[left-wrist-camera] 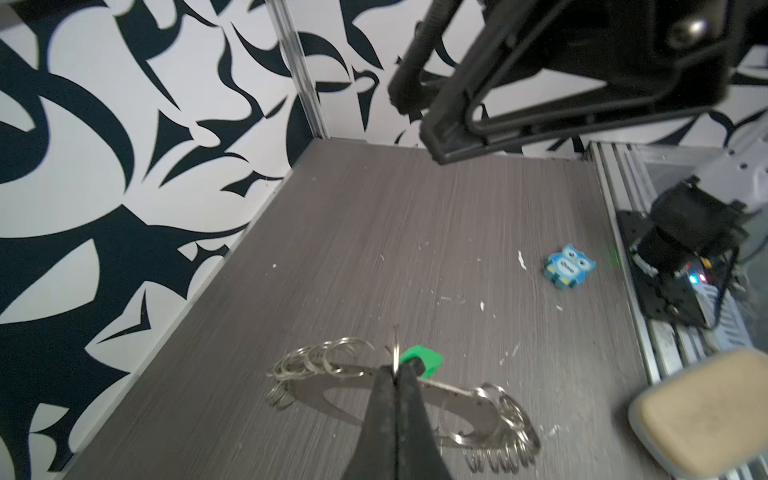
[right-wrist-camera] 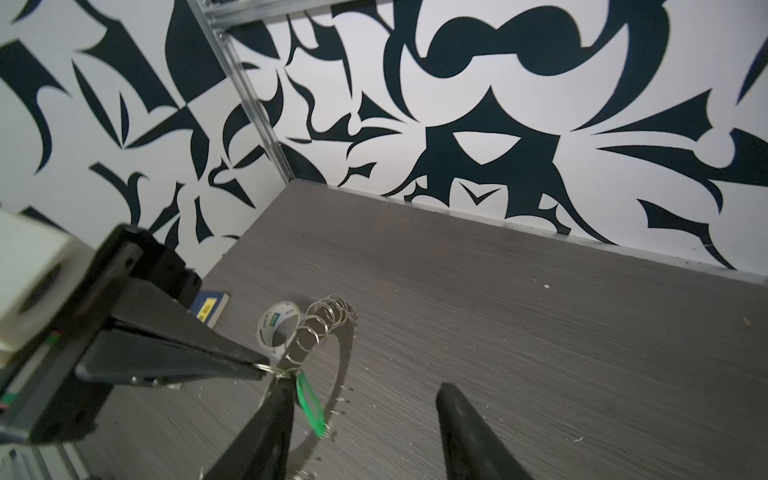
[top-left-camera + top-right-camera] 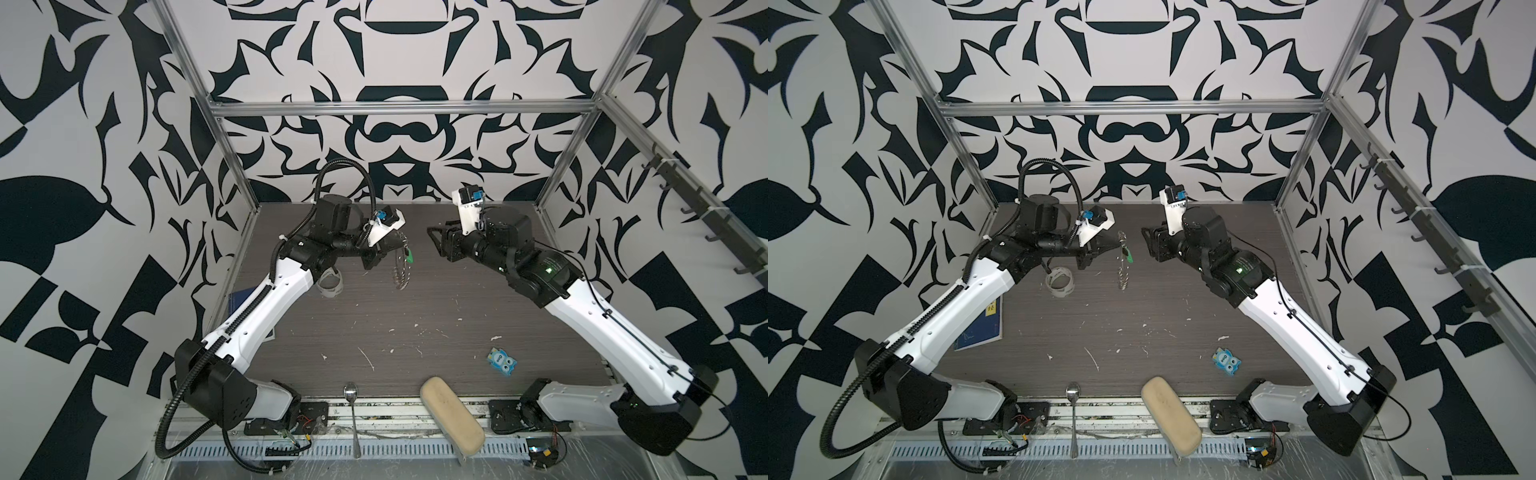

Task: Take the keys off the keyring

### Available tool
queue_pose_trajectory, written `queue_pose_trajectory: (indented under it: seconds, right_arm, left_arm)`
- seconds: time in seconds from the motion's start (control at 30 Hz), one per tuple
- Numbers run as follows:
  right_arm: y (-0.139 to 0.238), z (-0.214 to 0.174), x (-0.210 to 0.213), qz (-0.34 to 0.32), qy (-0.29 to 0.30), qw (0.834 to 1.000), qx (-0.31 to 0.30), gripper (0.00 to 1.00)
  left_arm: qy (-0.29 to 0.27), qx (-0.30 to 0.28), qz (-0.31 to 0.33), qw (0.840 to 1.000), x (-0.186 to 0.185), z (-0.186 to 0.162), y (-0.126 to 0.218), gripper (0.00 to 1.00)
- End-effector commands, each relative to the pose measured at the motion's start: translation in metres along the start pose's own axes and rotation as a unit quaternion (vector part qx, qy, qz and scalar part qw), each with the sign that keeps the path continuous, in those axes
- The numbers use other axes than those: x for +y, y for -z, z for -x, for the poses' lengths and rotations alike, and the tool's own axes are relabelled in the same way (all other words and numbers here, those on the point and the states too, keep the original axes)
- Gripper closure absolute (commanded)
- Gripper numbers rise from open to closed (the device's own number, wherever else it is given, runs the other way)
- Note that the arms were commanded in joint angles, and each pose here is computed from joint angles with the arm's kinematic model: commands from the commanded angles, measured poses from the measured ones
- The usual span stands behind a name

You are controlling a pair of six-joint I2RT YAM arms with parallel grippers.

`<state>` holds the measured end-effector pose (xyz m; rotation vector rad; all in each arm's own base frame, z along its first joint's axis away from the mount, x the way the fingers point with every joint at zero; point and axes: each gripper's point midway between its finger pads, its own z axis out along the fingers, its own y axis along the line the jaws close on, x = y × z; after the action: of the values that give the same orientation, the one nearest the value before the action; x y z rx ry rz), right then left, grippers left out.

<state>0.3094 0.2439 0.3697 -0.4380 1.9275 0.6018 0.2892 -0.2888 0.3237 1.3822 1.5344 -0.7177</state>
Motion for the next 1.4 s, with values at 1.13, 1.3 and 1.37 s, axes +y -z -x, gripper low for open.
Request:
queue_pose_trajectory:
  seconds: [1.13,1.3,1.37]
  right_arm:
    - [-0.028,-0.089,0.113,0.286,0.432,0.825,-0.226,0.67]
    - [-0.031,-0.087,0.115,0.285,0.431,0.826,-0.226,0.78]
    - [-0.032,-0.086,0.116,0.284,0.431,0.826,-0.226,0.78]
  left_arm:
    - [-0.342,0.078,0.008,0.936,-0.044,-0.063,0.035,1.00]
    - [-0.341,0.074,0.005,0.937,-0.045,-0.061,0.035,1.00]
    - [-0.340,0.071,0.002,0.938,-0.046,-0.061,0.035,1.00]
